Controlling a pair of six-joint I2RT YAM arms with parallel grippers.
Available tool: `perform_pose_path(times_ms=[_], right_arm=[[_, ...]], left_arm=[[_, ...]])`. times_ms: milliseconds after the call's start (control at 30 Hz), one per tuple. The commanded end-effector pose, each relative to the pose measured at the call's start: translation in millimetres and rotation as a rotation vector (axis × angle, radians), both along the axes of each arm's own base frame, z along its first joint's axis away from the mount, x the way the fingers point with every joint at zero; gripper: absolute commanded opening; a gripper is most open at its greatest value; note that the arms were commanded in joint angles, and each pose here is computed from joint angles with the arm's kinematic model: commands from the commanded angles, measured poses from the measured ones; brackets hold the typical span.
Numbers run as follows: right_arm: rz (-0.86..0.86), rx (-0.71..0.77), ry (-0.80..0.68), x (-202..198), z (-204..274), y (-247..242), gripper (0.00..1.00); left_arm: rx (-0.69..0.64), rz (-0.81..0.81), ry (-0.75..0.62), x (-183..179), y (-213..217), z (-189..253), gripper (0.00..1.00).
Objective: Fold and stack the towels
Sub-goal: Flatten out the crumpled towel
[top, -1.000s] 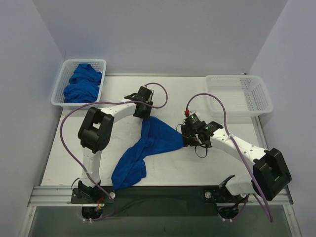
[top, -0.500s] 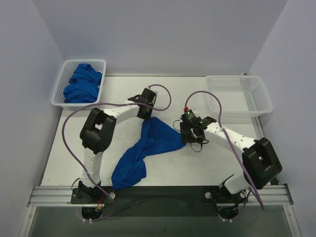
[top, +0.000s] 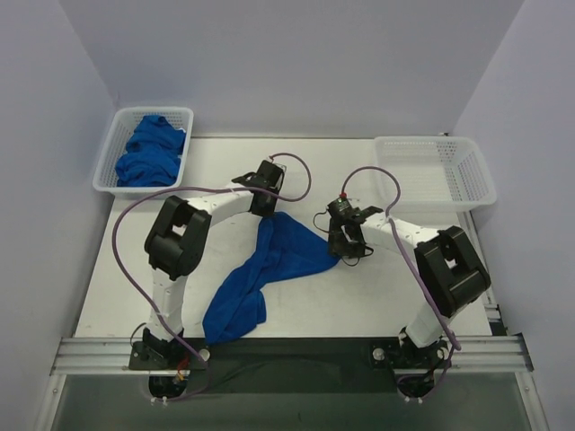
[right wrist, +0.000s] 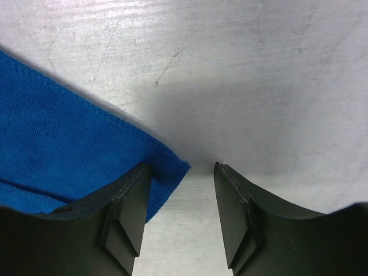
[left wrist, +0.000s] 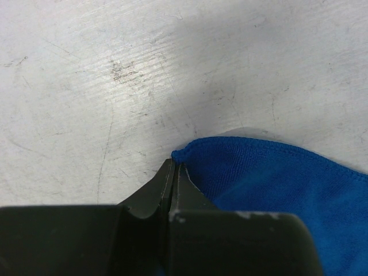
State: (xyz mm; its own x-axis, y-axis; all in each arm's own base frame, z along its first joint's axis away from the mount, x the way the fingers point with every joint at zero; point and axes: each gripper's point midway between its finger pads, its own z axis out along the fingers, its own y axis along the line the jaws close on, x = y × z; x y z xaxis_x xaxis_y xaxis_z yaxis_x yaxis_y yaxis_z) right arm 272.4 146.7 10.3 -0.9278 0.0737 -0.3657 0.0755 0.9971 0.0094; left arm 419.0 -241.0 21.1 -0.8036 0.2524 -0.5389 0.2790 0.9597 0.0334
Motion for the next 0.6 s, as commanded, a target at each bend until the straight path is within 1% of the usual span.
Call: perform_pose_path(times_ms=[0,67,167,267,300,333,367,400,467,500,533,567], right_arm=[[-0.030,0.028,-0.010,9.0,-1.7,8.9,0.48],[-0.038,0.024,-0.002,8.3,-8.5,8.5,0.45],[-0.039,0.012,0.018,4.8,-17.0,6.5,0.37],[-0.032,0.000,0.036,1.1,-24.1,4.3,0.28],[-0.029,-0.003,0.040,0.1,-25.4,4.2,0.23],[-0.026,-0.006,0.042,0.0,-27.1,4.0,0.21],[-0.017,-0.010,0.041,0.4,-27.0,3.5,0.19],[-0.008,-0.013,0.039,1.7,-26.8,3.6,0.15],[0.008,-0.017,0.027,6.7,-24.2,4.7,0.11],[0.027,-0.027,0.020,9.5,-21.8,3.5,0.04],[0.034,-0.032,0.010,12.1,-18.9,2.8,0.00],[0.050,-0.045,-0.010,19.2,-11.7,1.3,0.00]], left_arm=[[0.036,-0.005,0.089,-24.5,12.7,-18.4,0.00],[0.040,-0.006,0.093,-26.1,13.8,-19.6,0.00],[0.041,-0.004,0.097,-26.9,15.6,-21.0,0.00],[0.040,0.002,0.098,-27.1,18.1,-20.3,0.00],[0.039,0.006,0.094,-26.1,19.4,-19.3,0.00],[0.041,0.010,0.093,-25.9,21.5,-19.2,0.00],[0.038,0.015,0.088,-24.1,23.7,-16.9,0.00],[0.037,0.018,0.085,-23.4,25.0,-15.4,0.00],[0.034,0.029,0.076,-21.4,29.2,-11.2,0.00],[0.033,0.044,0.071,-18.2,35.1,-8.9,0.00],[0.033,0.051,0.066,-16.9,38.2,-6.5,0.00],[0.026,0.072,0.049,-12.0,44.9,2.0,0.00]])
